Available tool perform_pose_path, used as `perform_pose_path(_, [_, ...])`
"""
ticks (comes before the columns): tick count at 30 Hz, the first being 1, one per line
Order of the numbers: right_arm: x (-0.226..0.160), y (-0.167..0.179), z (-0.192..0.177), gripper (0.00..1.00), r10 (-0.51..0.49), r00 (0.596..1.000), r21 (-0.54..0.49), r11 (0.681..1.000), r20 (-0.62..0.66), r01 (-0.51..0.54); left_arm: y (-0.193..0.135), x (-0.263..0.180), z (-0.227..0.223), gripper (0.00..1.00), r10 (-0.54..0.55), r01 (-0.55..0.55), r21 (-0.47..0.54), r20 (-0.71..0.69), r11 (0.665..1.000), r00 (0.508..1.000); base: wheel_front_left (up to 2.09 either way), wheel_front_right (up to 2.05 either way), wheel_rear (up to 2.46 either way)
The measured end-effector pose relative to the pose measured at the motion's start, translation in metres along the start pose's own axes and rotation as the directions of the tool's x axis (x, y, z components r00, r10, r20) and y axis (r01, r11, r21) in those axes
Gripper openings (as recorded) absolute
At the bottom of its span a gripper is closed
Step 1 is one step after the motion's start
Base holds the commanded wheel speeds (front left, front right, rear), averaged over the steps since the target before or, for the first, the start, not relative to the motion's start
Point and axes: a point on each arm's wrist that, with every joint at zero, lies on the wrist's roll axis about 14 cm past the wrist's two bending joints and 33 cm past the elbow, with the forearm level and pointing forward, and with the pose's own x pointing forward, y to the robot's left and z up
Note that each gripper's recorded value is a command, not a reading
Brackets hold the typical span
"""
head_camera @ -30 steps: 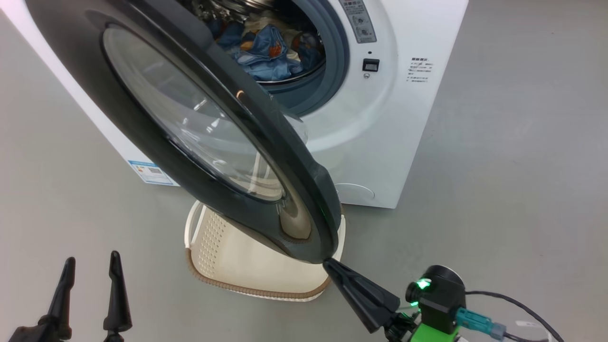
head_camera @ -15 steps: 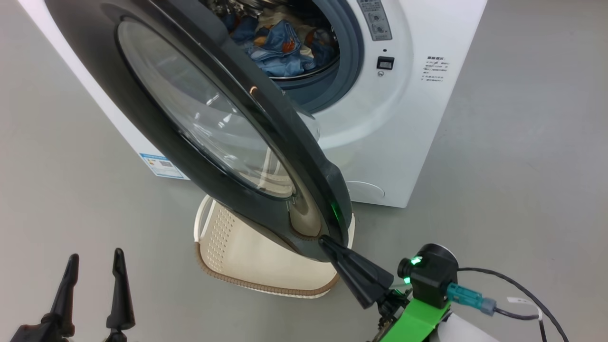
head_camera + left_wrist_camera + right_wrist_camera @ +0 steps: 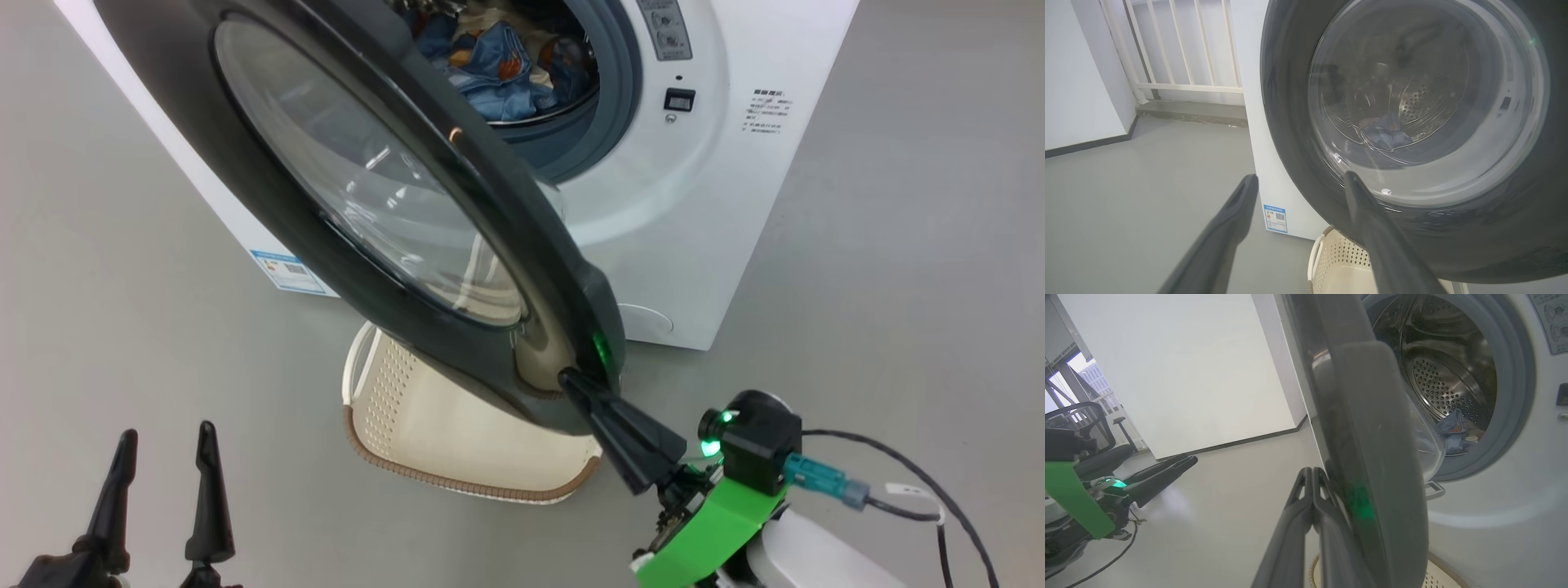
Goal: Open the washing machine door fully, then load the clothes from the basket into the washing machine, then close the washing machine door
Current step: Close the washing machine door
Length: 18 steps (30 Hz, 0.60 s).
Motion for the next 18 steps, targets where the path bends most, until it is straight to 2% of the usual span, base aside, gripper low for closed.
perform_pose_path(18, [0.021,-0.056,0.009,0.0,-0.064,0.998,-0.046,0.997,0.019,0.064,-0.005,0.011,-0.002,1.0,-0.008,0.009,0.018,-0.008,1.0,1.0,0.0,0.0,0.0])
